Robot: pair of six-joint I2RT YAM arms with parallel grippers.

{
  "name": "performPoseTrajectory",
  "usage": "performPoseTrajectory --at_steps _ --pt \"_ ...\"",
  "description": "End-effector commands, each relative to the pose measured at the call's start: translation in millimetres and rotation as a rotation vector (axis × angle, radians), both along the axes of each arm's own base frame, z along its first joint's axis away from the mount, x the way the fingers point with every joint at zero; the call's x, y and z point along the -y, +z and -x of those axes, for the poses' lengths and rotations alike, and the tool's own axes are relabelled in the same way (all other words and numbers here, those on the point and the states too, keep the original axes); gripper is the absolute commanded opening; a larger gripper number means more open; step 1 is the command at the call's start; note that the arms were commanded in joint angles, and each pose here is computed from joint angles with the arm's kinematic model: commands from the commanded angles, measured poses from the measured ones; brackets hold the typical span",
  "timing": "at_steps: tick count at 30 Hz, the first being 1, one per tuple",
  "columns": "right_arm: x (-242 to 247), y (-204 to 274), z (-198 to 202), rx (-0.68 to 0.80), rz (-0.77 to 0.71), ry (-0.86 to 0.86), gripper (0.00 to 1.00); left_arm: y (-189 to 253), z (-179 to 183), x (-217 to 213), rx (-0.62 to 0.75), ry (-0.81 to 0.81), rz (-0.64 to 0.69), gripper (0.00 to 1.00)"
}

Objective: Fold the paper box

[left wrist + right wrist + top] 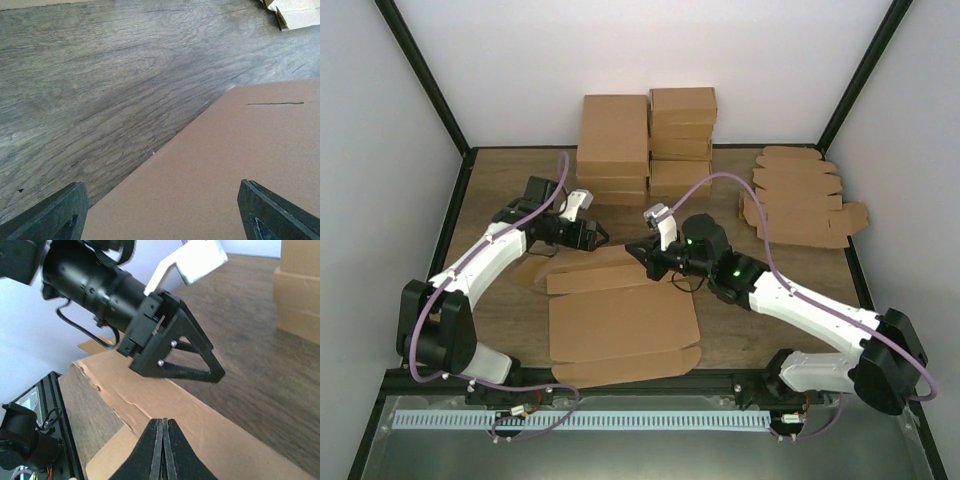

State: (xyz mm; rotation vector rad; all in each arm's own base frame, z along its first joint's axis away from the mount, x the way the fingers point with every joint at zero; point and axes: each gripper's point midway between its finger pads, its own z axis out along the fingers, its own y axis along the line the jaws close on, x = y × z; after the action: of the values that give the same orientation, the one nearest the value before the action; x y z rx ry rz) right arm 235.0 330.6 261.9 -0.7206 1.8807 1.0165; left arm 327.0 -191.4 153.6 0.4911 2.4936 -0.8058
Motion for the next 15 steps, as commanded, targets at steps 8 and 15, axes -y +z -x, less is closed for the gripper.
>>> performPoseTrajectory --at_steps 8,15 --pt "8 -35 -11 -0.096 0.027 -0.062 0.01 -1 4 2 0.004 -0.020 -0.008 0.85" --pt "9 -52 -11 -0.137 0.051 -0.073 0.01 4 3 3 0.009 -0.023 -0.001 0.85"
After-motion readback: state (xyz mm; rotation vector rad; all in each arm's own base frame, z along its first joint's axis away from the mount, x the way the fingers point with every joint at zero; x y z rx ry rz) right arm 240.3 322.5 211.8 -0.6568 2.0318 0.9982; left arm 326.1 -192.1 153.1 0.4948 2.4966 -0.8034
